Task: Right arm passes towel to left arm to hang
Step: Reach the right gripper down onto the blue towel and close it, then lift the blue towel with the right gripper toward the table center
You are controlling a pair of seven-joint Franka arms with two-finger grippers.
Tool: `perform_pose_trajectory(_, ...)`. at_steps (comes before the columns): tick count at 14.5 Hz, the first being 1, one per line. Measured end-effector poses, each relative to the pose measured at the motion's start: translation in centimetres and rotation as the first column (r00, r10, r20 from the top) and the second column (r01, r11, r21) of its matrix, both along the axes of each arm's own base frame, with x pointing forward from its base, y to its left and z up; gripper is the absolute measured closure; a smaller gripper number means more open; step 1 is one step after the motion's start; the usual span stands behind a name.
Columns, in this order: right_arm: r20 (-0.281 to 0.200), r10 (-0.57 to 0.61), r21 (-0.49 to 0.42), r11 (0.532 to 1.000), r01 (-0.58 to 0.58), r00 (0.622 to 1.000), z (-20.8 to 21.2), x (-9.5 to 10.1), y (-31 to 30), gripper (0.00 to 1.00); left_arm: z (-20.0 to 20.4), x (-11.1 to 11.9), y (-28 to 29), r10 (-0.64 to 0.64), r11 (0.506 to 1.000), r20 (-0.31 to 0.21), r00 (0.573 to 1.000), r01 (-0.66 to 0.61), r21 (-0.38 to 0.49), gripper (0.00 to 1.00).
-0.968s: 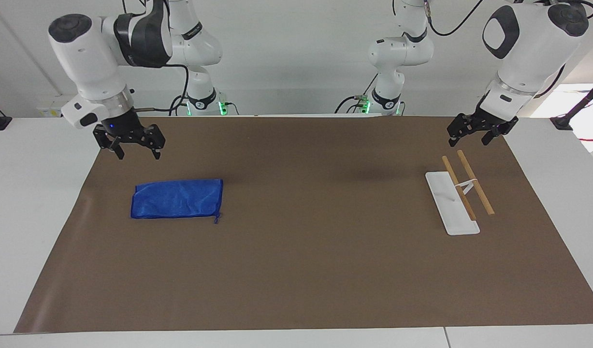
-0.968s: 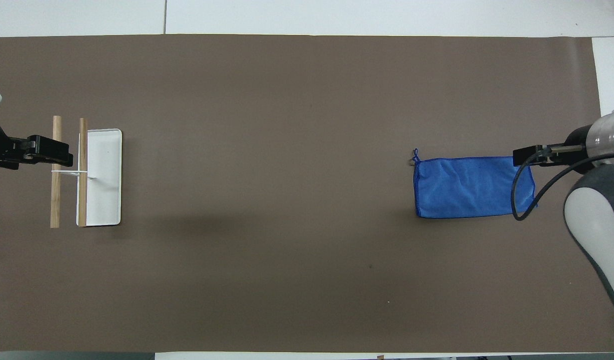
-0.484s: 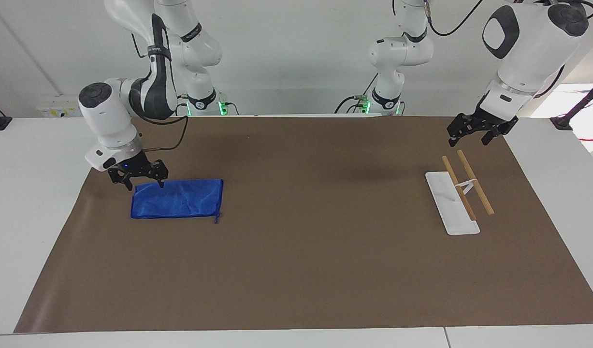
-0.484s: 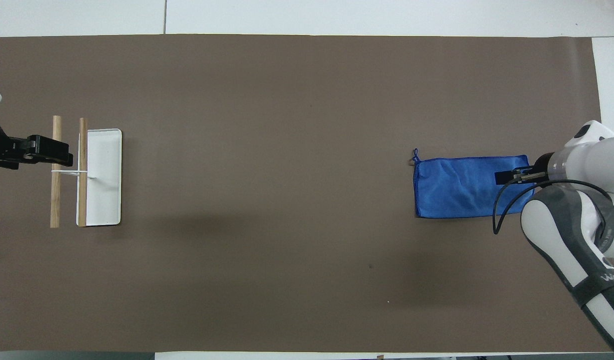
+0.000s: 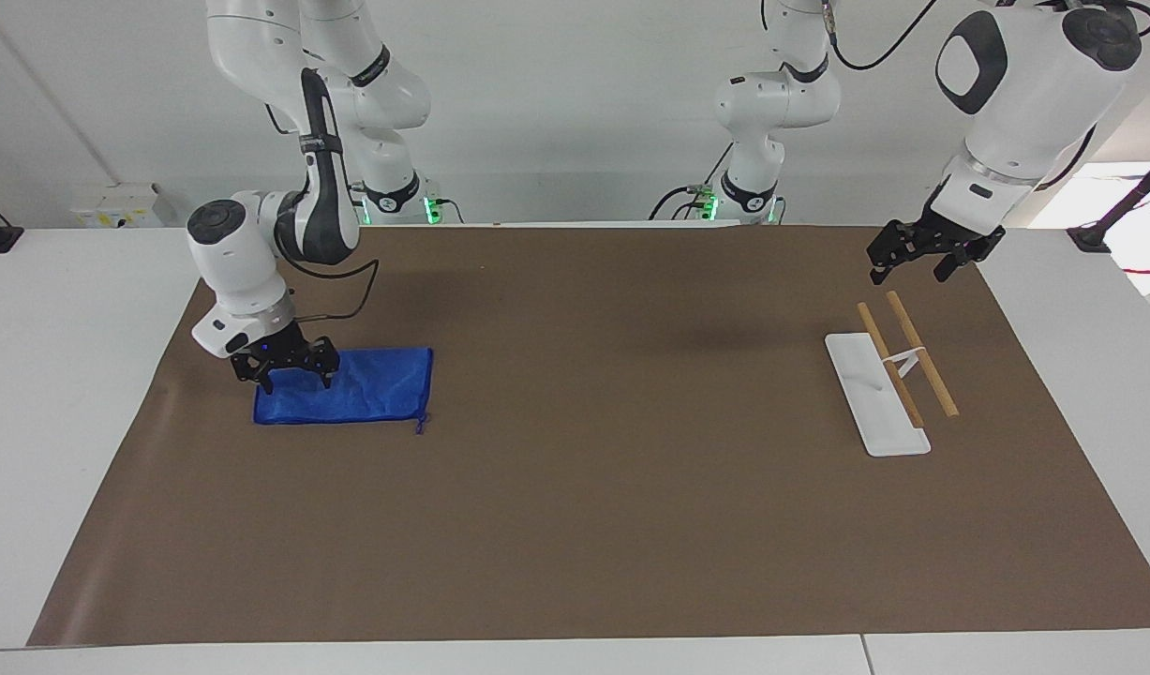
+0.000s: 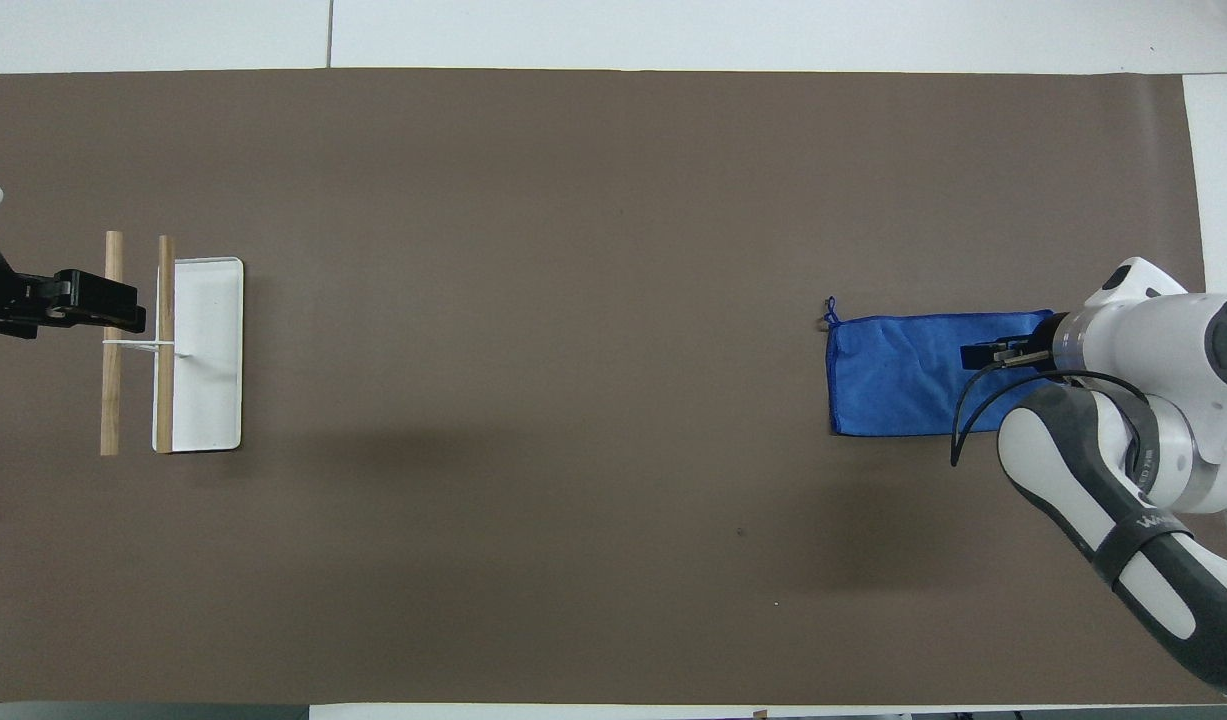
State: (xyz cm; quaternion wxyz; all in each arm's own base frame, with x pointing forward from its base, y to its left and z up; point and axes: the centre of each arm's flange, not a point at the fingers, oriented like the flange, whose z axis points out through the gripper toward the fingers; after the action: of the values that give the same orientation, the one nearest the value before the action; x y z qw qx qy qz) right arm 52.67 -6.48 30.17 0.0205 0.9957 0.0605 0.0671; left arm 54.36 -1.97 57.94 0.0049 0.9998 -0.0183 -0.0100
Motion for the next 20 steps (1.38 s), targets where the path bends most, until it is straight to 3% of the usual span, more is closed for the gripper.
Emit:
perform_pose_trajectory(3, -0.002, -0.001, 0.003, 1.0, 0.001, 1.0, -1.9, 0.2, -0.1, 0.0, 0.0, 0.0, 0.0, 0.0, 1.0, 0.0, 1.0, 0.0, 0.0, 0.0)
perform_pose_trajectory(4, -0.002, -0.012, 0.01, 1.0, 0.012, 1.0, -2.2, 0.2, -0.2, 0.07, 0.0, 0.0, 0.0, 0.0, 1.0, 0.0, 1.0, 0.0, 0.0, 0.0)
perform_pose_trajectory(6, -0.001, -0.027, 0.022, 0.999, 0.027, 1.0, -2.2, 0.2, -0.3, 0.12, 0.0, 0.0, 0.0, 0.0, 1.0, 0.0, 1.0, 0.0, 0.0, 0.0)
perform_pose_trajectory(11, 0.008, -0.037, 0.029, 0.999, 0.036, 0.999, -1.5, 0.4, -0.3, 0.68, 0.0, 0.0, 0.0, 0.0, 1.0, 0.0, 1.0, 0.0, 0.0, 0.0)
perform_pose_trajectory(13, -0.022, -0.05, 0.054, 0.997, 0.051, 0.999, -0.7, 0.7, 0.1, 0.9, 0.0, 0.0, 0.0, 0.0, 1.0, 0.0, 1.0, 0.0, 0.0, 0.0)
perform_pose_trajectory(16, -0.086, -0.055, 0.133, 0.989, 0.066, 0.995, 4.9, 2.8, 2.1, 0.93, 0.0, 0.0, 0.0, 0.0, 1.0, 0.0, 1.0, 0.0, 0.0, 0.0)
perform_pose_trajectory(20, -0.113, -0.097, 0.173, 0.978, 0.116, 0.989, 14.7, 4.6, 5.0, 0.93, 0.0, 0.0, 0.0, 0.0, 1.0, 0.0, 1.0, 0.0, 0.0, 0.0)
